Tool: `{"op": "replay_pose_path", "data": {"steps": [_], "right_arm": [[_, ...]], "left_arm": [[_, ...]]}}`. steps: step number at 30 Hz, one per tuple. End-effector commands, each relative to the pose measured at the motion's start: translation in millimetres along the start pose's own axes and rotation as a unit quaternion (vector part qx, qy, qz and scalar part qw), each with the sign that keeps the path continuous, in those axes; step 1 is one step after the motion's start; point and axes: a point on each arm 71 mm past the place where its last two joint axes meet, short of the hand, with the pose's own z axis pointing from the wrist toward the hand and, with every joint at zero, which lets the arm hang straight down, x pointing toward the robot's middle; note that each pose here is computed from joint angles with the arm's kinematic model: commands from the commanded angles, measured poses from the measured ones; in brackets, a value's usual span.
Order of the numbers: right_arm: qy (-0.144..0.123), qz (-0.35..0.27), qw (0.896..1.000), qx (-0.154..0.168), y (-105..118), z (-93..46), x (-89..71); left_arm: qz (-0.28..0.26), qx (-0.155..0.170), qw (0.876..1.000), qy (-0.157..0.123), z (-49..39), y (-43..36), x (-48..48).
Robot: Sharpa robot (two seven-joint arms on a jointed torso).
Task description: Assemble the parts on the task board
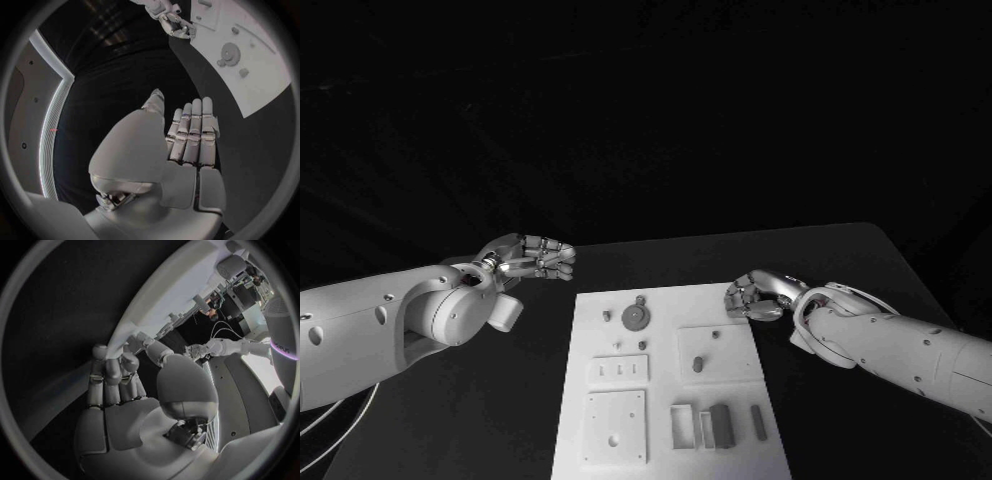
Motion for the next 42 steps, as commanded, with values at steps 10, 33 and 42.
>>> {"op": "replay_pose_path", "data": {"steps": [10,33,42], "right_arm": [[-0.013,-0.005,1.0,-0.007,7,1.0,0.9],[-0.003,-0.04,0.997,-0.061,110,35.7,-33.5],[0.013,-0.04,0.995,-0.088,147,46.8,-17.9]], "left_arm": [[0.017,-0.003,1.0,0.013,0.1,-0.3,2.8],[0.166,-0.121,0.975,0.083,21.4,-15.1,68.0],[0.178,-0.131,0.97,0.103,29.4,-20.7,101.7]]}}
